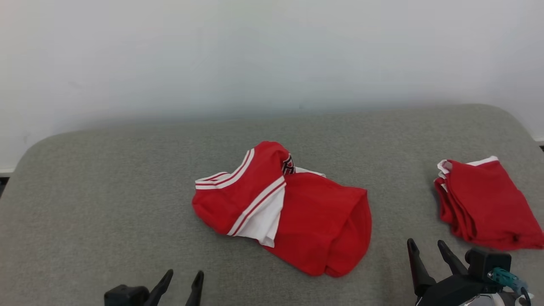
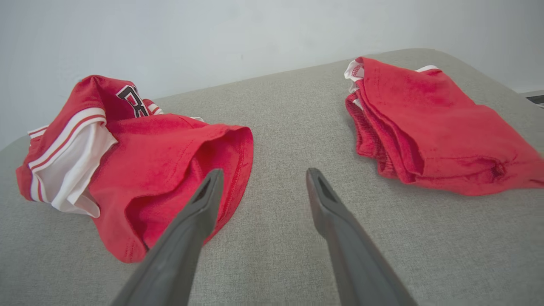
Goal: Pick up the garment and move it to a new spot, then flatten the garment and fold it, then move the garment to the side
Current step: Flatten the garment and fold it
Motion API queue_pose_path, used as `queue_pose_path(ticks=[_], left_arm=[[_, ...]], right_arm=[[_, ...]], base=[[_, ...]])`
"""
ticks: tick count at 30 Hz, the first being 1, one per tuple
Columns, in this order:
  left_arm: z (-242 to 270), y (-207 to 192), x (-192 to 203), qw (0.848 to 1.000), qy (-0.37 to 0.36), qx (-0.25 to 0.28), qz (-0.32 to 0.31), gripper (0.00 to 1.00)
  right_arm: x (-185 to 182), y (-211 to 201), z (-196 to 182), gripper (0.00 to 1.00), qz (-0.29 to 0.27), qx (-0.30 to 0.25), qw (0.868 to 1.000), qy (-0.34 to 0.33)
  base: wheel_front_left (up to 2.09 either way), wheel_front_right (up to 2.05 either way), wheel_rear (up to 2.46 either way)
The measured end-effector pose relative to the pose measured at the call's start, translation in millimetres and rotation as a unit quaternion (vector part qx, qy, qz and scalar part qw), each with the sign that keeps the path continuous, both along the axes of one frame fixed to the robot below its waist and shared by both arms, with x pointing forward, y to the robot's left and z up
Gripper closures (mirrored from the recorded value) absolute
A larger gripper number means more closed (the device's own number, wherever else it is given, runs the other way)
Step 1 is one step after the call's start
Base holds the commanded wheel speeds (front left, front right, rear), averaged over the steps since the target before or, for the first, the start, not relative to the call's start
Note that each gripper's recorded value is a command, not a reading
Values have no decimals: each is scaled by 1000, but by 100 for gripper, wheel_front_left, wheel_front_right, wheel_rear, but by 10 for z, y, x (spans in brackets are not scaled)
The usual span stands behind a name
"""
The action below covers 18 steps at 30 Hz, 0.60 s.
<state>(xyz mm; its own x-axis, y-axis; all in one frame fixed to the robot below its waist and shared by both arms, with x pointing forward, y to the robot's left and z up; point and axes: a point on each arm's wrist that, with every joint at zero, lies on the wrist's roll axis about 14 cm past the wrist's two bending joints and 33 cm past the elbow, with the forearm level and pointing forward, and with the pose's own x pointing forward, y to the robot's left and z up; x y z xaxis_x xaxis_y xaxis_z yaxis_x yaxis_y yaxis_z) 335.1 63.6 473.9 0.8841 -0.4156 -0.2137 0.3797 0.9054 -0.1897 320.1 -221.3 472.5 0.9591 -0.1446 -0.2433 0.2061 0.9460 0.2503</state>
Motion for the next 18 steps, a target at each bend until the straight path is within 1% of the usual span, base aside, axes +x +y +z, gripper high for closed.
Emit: queue_pose_path(ticks=[1, 5, 7, 8, 11, 18], left_arm=[[0, 0, 0, 1000, 0, 0, 0, 0], [15, -232, 108, 999, 1, 3, -38, 0], [15, -358, 152, 998, 4, 4, -56, 0], [-11, -479, 172, 997, 9, 6, -75, 0], [-41, -574, 198, 996, 14, 11, -91, 0], [-145, -1006, 245, 986, 30, 29, -161, 0]], right_arm=[[0, 0, 0, 0, 0, 0, 1000, 0], [-91, -121, 3, 0, -22, -4, 1000, 0], [-147, -195, -1, 0, -35, -4, 999, 1], [-211, -266, -24, 0, -48, -4, 999, 7], [-274, -327, -43, 0, -60, -3, 998, 11], [-440, -526, -39, 0, -99, -5, 995, 13]], base=[[0, 0, 0], [0, 0, 0], [0, 0, 0], [0, 0, 0], [0, 0, 0], [0, 0, 0]])
